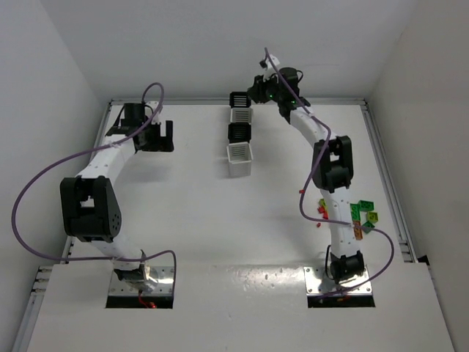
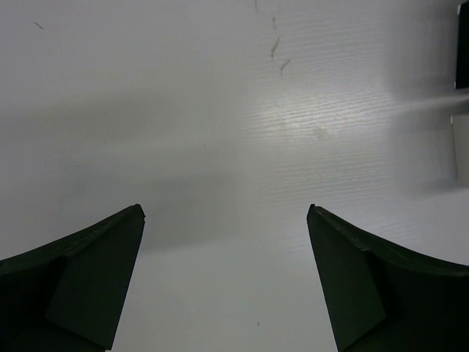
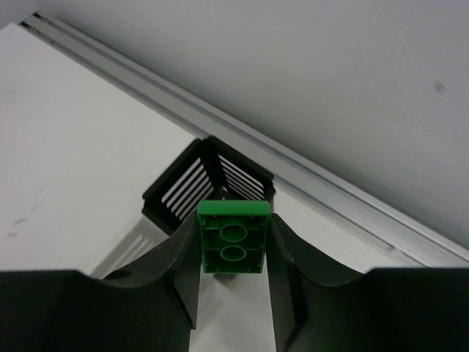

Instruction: Sort the legos into containers by color

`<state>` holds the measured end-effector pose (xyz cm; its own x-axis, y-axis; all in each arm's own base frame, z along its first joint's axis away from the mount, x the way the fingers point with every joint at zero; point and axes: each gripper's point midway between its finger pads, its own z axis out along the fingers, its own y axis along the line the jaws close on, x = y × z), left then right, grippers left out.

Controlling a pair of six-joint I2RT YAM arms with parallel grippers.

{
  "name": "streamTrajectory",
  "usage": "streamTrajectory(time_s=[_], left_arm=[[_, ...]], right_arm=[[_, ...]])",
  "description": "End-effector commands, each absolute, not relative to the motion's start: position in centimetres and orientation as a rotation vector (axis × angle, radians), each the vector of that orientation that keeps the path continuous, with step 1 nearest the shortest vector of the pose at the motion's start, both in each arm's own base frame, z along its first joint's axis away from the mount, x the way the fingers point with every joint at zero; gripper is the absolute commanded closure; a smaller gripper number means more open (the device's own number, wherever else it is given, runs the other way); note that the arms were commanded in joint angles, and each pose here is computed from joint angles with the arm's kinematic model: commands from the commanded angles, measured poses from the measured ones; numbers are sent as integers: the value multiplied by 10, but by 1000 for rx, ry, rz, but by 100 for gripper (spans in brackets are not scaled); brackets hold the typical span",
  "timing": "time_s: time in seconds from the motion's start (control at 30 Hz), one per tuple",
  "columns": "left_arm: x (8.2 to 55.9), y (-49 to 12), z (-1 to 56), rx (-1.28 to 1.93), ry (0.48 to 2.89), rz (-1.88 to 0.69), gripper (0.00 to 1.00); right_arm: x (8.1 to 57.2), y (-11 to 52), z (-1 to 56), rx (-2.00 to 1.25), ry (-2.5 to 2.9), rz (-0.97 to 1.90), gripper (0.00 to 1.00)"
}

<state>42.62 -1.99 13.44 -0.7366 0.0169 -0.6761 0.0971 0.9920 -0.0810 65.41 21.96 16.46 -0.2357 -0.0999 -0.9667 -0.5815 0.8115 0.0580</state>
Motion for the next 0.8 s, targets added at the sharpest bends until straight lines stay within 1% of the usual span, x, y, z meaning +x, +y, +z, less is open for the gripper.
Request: streamTrajectory(time_s=[0.0, 0.03, 0.1, 0.2, 0.33, 0.4, 0.5, 0.57, 0.6, 0.63, 0.7, 0.73, 0.77], left_arm=[[433, -13, 167, 33, 2297, -142, 0], [433, -13, 167, 33, 2297, -142, 0], [433, -9, 167, 22, 2297, -137, 0], [433, -5, 167, 12, 2297, -132, 0], [433, -5, 167, 11, 2297, -132, 0], [433, -1, 167, 1, 2297, -127, 0], [434, 1, 163, -16, 2305, -139, 0], [434, 1, 163, -16, 2305, -139, 0], [434, 1, 163, -16, 2305, -139, 0], [436, 1, 162, -17, 2307, -139, 0], [436, 1, 162, -17, 2307, -139, 0], [438, 1, 166, -16, 2298, -138, 0], [439, 1, 162, -17, 2307, -139, 0]], right_arm=[[677, 250, 222, -472, 1545, 524, 100], [683, 252, 209, -464, 1548, 533, 100], [680, 271, 207, -484, 1532, 552, 100], [677, 282, 201, -504, 1521, 536, 100], [684, 280, 183, -482, 1547, 476, 100], [686, 276, 183, -475, 1548, 452, 100], [689, 275, 181, -473, 1547, 435, 91], [689, 275, 174, -475, 1567, 436, 80], [690, 275, 179, -473, 1556, 436, 72], [689, 275, 176, -475, 1569, 436, 62], [690, 273, 176, -465, 1571, 426, 54], [691, 271, 176, -464, 1570, 411, 46], [691, 271, 176, -464, 1570, 411, 43]])
